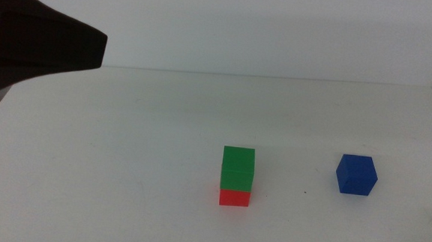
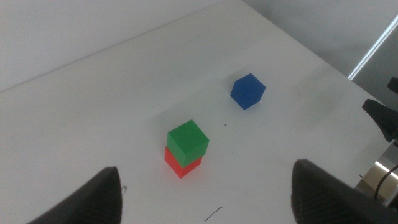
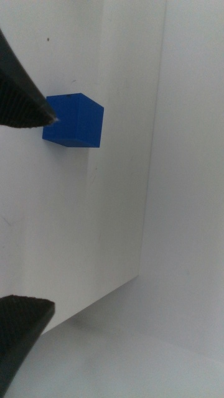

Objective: Stack red cubes first, then green, then blue cubes in a specific spot.

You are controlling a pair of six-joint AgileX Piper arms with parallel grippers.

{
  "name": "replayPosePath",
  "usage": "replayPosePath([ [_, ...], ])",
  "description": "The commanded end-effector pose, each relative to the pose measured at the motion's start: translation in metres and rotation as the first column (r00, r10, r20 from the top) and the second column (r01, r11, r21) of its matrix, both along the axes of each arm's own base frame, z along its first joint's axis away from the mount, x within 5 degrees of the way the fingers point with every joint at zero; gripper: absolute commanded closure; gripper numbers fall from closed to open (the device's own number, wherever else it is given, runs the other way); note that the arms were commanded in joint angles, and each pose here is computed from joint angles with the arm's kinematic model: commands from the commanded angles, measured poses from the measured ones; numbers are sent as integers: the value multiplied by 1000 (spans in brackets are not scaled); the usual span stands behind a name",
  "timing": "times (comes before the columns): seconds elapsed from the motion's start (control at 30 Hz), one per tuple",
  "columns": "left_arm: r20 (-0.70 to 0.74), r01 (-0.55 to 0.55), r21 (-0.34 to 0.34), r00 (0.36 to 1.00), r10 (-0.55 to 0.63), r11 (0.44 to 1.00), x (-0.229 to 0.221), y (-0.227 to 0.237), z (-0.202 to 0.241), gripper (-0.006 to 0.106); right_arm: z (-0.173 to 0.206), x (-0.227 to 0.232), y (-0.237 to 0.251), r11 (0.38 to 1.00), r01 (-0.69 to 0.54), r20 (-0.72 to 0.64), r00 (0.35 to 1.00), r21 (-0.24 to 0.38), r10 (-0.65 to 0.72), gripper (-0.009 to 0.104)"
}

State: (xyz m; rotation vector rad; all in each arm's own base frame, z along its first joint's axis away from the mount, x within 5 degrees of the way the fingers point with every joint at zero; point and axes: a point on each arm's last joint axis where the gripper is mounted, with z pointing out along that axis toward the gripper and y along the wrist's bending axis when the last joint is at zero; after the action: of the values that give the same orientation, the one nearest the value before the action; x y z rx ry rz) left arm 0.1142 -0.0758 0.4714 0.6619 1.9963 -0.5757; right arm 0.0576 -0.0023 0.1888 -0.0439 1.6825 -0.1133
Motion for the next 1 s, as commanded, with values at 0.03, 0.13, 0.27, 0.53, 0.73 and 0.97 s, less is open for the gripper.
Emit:
replayPosePath([
  [0.03,60,-4,-71,998,8,997,-2,-1,13,7,17,1,-1,1000,11,70,997,-2,-11,20],
  [0.13,60,-4,-71,998,8,997,-2,-1,13,7,40,2,0,1000,-3,-6,1000,3,3,20],
  [0.27,57,-4,-70,998,8,998,-1,-1,12,7,79,12,2,999,-26,-173,985,19,29,20],
  [0.53,57,-4,-70,998,8,998,-1,-1,12,7,155,64,8,981,-59,-406,904,183,130,22],
  [0.73,57,-4,-70,998,8,998,-1,-1,12,7,178,109,18,982,-19,-747,646,190,157,24],
  [0.97,57,-4,-70,998,8,998,-1,-1,12,7,173,175,35,982,133,-887,458,134,59,24],
])
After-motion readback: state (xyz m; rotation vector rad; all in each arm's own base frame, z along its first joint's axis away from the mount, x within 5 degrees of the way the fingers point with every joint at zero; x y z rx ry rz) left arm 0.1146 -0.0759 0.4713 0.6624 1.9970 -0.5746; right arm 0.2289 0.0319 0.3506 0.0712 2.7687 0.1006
